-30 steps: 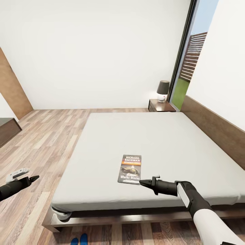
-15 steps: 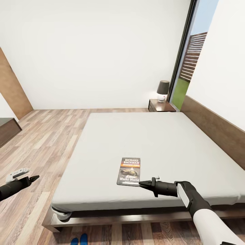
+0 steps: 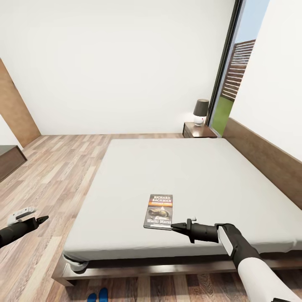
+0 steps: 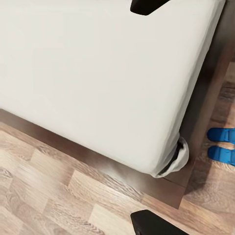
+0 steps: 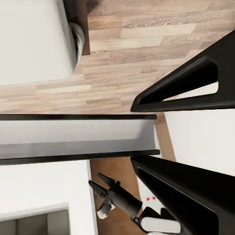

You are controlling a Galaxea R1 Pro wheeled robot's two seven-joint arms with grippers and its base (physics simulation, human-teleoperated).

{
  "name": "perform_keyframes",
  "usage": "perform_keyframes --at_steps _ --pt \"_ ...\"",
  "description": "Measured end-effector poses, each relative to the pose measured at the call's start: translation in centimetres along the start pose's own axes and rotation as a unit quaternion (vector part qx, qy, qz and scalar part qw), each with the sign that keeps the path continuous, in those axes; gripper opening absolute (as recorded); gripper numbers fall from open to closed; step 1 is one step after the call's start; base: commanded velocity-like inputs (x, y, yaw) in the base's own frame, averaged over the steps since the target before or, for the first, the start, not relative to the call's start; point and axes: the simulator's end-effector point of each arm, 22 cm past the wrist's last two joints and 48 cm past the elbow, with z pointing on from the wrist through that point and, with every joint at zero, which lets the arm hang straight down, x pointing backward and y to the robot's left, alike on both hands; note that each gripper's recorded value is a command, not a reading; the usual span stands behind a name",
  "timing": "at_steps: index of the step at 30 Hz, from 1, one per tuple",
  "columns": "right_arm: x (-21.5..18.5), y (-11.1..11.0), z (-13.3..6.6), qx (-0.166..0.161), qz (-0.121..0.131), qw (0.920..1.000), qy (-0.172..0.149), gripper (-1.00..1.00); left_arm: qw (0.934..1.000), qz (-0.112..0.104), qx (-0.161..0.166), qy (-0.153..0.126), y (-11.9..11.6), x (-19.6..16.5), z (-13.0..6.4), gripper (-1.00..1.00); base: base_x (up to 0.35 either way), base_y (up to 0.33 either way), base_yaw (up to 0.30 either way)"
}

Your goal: In the bedroom, move the book from the bed onto either nightstand, and place the two sandals side by side next to the bed.

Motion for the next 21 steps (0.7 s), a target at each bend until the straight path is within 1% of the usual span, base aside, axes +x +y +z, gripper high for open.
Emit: perform_keyframes --at_steps 21 --pt "-0.38 0.09 -0.41 -0.004 0.002 1.0 -0.007 -1.0 1.0 0.001 0.0 0.0 -0.01 -0.03 -0.01 1.0 0.0 0.0 0.0"
